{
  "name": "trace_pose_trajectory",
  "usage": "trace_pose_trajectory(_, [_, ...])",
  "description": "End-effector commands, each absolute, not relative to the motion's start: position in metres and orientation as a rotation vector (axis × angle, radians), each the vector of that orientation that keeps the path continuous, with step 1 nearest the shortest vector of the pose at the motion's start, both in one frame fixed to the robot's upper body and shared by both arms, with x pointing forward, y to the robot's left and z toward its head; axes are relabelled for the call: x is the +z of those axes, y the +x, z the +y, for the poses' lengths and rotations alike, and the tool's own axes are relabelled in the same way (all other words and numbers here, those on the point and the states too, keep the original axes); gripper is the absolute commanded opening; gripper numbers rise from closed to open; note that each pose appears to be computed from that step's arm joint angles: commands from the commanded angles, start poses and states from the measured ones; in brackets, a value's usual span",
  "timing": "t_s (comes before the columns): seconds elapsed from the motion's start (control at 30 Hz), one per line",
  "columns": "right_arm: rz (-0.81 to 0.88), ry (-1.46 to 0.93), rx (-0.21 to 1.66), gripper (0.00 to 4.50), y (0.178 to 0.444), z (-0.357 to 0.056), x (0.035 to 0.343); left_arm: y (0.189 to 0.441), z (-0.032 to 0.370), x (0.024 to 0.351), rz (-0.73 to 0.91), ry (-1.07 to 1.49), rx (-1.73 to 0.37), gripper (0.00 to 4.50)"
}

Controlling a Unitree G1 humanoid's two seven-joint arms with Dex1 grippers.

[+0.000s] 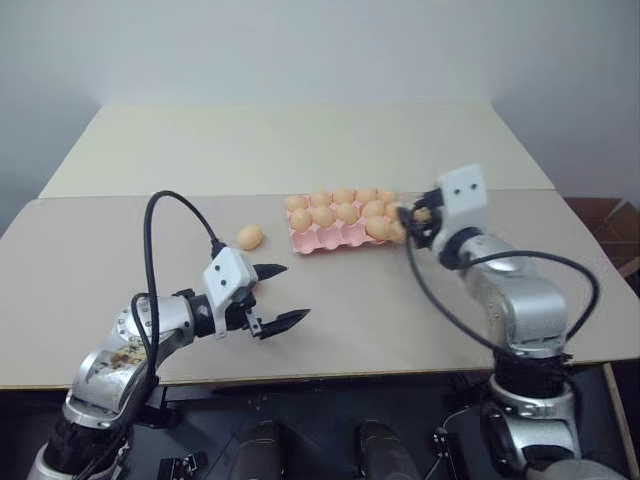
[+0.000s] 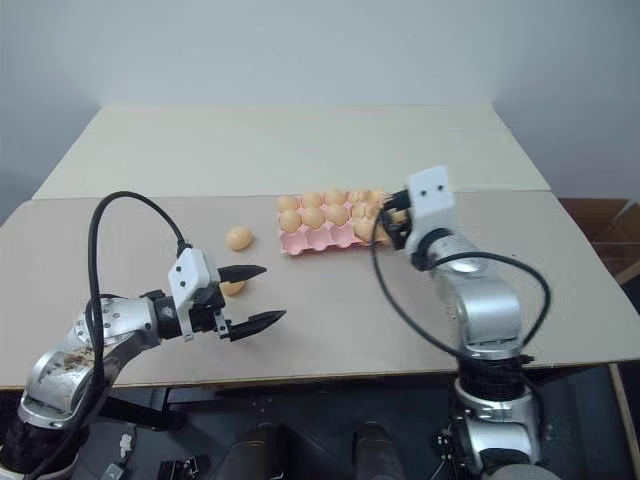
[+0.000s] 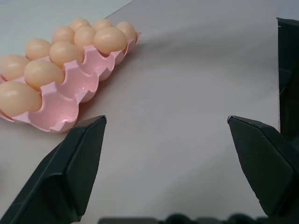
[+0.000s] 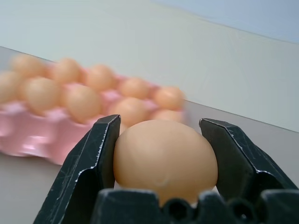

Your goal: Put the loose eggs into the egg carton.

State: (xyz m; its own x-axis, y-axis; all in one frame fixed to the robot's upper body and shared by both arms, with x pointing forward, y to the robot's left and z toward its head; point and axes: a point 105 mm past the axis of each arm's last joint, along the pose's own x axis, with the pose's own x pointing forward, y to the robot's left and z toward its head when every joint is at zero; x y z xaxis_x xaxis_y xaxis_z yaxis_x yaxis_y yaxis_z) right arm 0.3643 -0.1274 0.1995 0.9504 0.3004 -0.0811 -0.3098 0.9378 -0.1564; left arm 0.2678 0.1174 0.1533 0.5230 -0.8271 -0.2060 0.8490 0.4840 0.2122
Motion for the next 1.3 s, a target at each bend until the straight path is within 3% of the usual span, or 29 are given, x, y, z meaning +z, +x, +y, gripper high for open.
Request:
trace_pose_trajectory(0.03, [0.041, -0.175, 0.366, 2.68, 0.367, -0.095, 0.197, 0.271, 0.121, 0.162, 0.041, 0.335, -0.981, 4.50])
trace_pose_trajectory(0.47, [-0.004, -0.247, 0.393, 2.68, 0.407, -0.057, 0.184, 0.266, 0.117, 0.158, 0.048, 0.336, -0.984, 4.50])
trace_pose_trajectory(0.63, [0.002, -0.256, 0.382, 4.33, 0.411, -0.060, 0.179, 0.265, 0.118, 0.157, 0.049, 0.337, -0.976, 4.50])
trace_pose_trajectory(0.73, [-0.027, -0.238, 0.389, 4.49, 0.409, -0.059, 0.185, 0.266, 0.120, 0.156, 0.050, 0.338, -0.968, 4.50])
trace_pose_trajectory(0.83, [-0.122, -0.154, 0.461, 4.49, 0.391, -0.057, 0.211, 0.266, 0.124, 0.157, 0.042, 0.323, -0.938, 4.50])
trace_pose_trajectory(0.97, [-0.246, -0.150, 0.568, 4.49, 0.344, -0.074, 0.232, 0.264, 0.135, 0.160, 0.022, 0.276, -0.835, 4.50])
trace_pose_trajectory(1.17, [-0.202, -0.179, 0.762, 4.49, 0.274, -0.104, 0.201, 0.249, 0.146, 0.148, 0.105, 0.231, -0.759, 4.50])
trace_pose_trajectory(1.3, [-0.080, -0.186, 0.950, 4.49, 0.241, -0.115, 0.187, 0.258, 0.154, 0.149, 0.063, 0.214, -0.575, 4.50])
